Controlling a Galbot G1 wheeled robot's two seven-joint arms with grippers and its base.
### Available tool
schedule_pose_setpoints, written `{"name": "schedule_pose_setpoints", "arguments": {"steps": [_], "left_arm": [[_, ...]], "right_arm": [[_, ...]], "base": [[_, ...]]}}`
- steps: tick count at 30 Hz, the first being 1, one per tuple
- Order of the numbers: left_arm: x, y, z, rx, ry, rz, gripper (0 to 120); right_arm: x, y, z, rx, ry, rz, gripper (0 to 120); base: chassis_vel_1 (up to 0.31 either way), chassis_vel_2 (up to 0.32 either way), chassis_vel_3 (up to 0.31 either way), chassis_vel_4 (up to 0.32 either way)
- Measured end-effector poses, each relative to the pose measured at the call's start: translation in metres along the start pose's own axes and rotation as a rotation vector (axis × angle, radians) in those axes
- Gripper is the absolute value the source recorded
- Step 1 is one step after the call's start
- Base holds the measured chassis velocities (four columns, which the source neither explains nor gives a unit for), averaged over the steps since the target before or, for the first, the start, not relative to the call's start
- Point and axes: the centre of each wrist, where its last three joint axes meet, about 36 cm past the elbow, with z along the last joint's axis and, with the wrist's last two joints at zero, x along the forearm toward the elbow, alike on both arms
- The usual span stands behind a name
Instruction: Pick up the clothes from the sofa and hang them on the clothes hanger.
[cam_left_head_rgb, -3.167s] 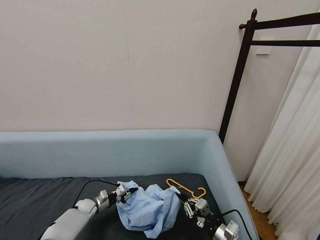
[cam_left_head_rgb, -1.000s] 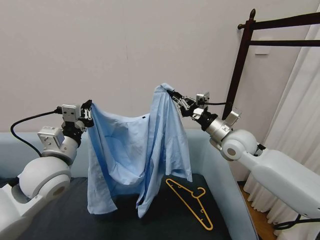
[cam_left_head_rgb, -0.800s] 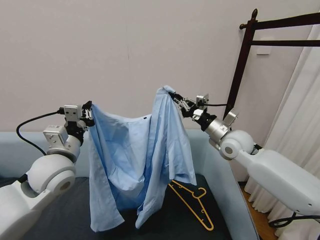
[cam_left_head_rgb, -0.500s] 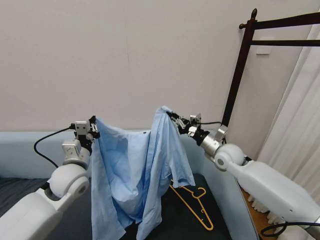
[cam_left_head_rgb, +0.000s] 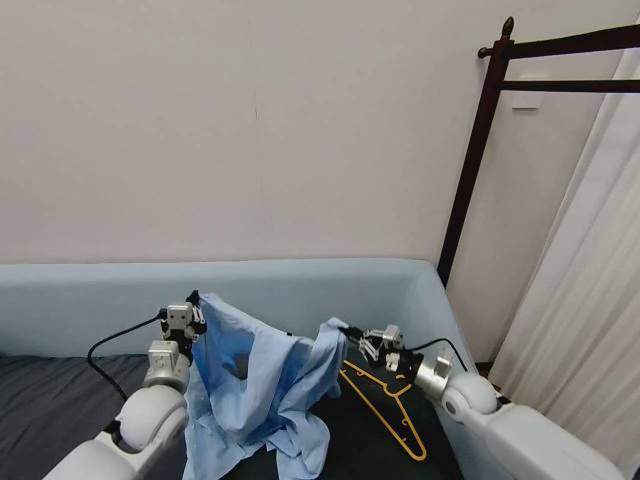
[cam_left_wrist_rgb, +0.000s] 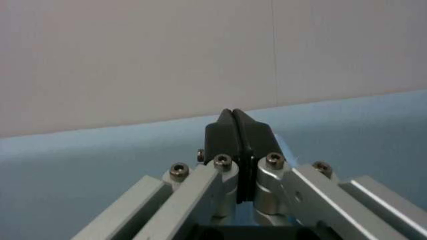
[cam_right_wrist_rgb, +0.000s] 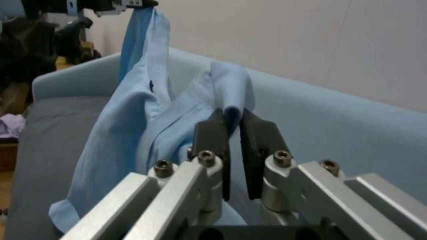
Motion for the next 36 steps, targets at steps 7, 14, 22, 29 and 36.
{"name": "schedule_pose_setpoints", "arguments": {"steps": [7, 14, 22, 29, 36], "left_arm": [[-0.011, 0.002, 0.012, -0.012, 0.016, -0.022, 0], [-0.005, -0.003, 0.019, -0.010, 0.008, 0.005, 0], [0.005, -0.005, 0.017, -0.005, -0.026, 0.052, 0], [0.012, -0.001, 0.023, -0.004, -0.057, 0.120, 0], [0.024, -0.002, 0.036, 0.019, -0.081, 0.222, 0]], "right_arm": [[0.038, -0.011, 0.013, 0.061, 0.065, -0.012, 37], [0.085, 0.003, 0.017, 0.024, 0.146, 0.069, 64], [0.067, 0.057, 0.015, -0.232, 0.285, 0.445, 92], [0.050, 0.036, 0.037, -0.309, 0.445, 0.546, 100], [0.041, 0.005, 0.067, -0.359, 0.612, 0.574, 100]], "base": [[0.000, 0.000, 0.000, 0.000], [0.000, 0.000, 0.000, 0.000], [0.000, 0.000, 0.000, 0.000], [0.000, 0.000, 0.000, 0.000], [0.000, 0.000, 0.000, 0.000]]}}
